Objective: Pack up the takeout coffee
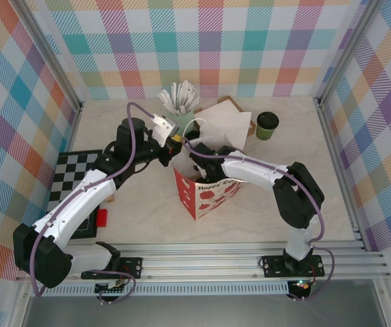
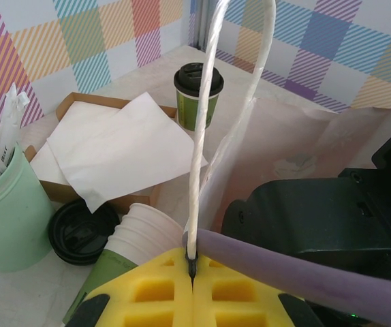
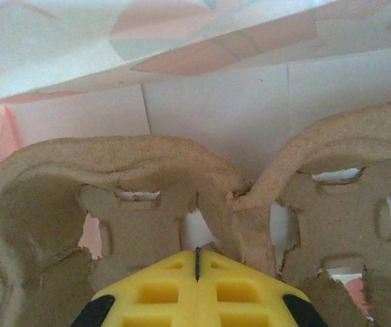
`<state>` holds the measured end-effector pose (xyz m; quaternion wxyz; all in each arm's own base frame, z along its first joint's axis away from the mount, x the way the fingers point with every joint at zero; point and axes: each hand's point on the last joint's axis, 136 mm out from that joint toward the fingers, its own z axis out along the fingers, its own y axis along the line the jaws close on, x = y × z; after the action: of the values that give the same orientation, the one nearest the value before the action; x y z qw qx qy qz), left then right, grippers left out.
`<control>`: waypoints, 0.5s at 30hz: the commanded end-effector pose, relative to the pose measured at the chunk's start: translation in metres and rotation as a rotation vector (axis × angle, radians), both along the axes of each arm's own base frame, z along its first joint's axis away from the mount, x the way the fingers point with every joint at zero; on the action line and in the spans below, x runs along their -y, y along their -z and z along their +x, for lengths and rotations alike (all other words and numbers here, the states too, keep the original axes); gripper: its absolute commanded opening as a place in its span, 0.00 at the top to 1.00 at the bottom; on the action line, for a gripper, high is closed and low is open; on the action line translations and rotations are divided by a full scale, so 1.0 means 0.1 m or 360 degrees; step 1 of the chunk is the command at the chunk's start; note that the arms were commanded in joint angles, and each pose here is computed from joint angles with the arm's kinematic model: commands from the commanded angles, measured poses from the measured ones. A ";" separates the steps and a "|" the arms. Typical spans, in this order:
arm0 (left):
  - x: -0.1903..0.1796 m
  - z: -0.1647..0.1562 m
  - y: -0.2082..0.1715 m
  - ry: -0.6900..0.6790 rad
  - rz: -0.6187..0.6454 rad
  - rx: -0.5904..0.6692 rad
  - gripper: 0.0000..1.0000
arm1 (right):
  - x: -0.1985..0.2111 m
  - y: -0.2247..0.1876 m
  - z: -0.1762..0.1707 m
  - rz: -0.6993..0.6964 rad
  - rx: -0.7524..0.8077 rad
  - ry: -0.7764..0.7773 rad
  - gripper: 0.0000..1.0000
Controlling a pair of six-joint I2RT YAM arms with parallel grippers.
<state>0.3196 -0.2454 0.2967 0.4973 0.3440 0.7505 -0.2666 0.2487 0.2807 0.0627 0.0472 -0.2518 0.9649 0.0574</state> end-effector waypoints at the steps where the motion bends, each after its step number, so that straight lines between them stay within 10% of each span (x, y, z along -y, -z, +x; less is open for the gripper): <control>1: 0.03 -0.05 -0.22 0.0065 -0.0051 0.0068 1.00 | 0.18 0.10 -0.25 -0.0160 -0.0195 0.0014 1.00; 15: 0.09 -0.07 -0.09 0.0113 -0.0060 -0.0025 1.00 | -0.05 0.31 0.16 -0.0065 0.0053 0.0108 1.00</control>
<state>0.3200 -0.2447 0.2938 0.4920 0.3437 0.7533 -0.2689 0.2536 0.2826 0.0442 0.0355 -0.2225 0.9734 0.0424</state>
